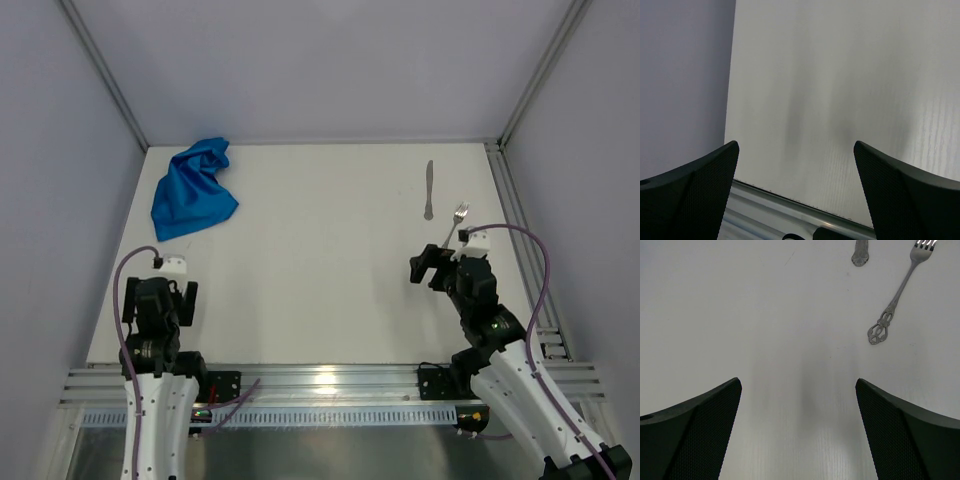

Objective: Fold the napkin into a case and place the utensils inside
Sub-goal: Pick up the crumpled napkin from the corner of the board.

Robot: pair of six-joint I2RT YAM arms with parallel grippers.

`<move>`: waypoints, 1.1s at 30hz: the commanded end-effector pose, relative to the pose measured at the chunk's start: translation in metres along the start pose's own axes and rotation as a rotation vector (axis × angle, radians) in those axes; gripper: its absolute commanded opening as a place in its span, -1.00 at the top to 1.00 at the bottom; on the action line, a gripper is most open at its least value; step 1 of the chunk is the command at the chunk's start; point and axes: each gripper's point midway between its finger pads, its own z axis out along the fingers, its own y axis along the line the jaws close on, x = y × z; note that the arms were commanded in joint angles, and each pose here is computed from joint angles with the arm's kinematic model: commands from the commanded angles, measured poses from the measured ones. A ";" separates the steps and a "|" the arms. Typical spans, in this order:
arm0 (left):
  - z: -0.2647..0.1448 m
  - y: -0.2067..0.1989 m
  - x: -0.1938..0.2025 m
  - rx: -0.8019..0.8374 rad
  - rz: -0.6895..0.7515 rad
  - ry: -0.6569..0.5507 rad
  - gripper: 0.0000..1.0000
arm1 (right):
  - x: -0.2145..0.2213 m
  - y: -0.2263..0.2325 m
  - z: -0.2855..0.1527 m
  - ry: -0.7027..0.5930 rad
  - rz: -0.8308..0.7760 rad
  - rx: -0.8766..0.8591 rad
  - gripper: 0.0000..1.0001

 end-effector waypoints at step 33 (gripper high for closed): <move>0.309 -0.084 -0.154 0.272 0.108 0.486 -0.42 | -0.106 0.031 0.018 -0.093 -0.006 0.045 -0.99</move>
